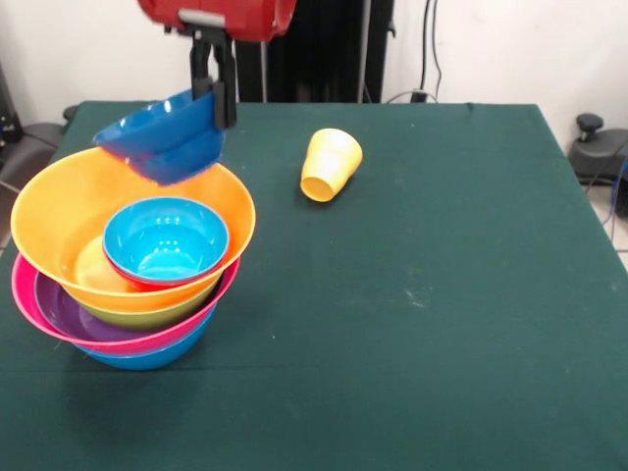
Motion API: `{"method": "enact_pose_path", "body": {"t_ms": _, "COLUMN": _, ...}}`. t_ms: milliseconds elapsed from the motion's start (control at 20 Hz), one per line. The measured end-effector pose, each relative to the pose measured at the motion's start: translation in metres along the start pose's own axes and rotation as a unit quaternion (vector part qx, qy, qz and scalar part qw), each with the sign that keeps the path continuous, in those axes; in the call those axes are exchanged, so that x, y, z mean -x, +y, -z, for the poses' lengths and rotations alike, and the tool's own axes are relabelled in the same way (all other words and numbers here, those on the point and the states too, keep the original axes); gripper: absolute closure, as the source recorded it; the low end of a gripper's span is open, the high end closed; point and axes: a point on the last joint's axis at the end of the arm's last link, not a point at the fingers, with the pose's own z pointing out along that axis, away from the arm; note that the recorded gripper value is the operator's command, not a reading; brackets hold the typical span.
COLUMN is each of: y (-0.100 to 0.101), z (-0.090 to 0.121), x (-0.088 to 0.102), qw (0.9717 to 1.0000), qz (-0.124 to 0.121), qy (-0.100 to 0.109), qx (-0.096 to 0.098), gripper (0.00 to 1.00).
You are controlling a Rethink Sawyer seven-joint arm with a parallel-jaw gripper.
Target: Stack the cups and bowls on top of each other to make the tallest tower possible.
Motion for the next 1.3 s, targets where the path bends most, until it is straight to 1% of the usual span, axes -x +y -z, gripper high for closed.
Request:
{"method": "enact_pose_path", "body": {"t_ms": 100, "y": 0.001, "z": -0.006, "x": 0.006, "qw": 1.0000, "qz": -0.003, "qy": -0.001, "qx": 0.003, "gripper": 1.00}}
{"method": "enact_pose_path", "body": {"t_ms": 200, "y": 0.003, "z": -0.016, "x": 0.015, "qw": 0.9999, "qz": -0.007, "qy": -0.003, "qx": 0.008, "gripper": 1.00}}
{"method": "enact_pose_path", "body": {"t_ms": 500, "y": 0.009, "z": -0.027, "x": 0.025, "qw": 0.9999, "qz": -0.011, "qy": -0.002, "qx": 0.012, "gripper": 1.00}}
{"method": "enact_pose_path", "body": {"t_ms": 550, "y": 0.011, "z": -0.029, "x": 0.028, "qw": 0.9999, "qz": -0.012, "qy": 0.001, "qx": 0.012, "gripper": 0.00}}
{"method": "enact_pose_path", "body": {"t_ms": 1000, "y": 0.014, "z": -0.026, "x": 0.034, "qw": 0.9999, "qz": -0.012, "qy": 0.002, "qx": 0.009, "gripper": 0.00}}
{"method": "enact_pose_path", "body": {"t_ms": 1300, "y": 0.022, "z": -0.021, "x": 0.041, "qw": 0.9999, "qz": -0.008, "qy": -0.004, "qx": 0.008, "gripper": 0.00}}
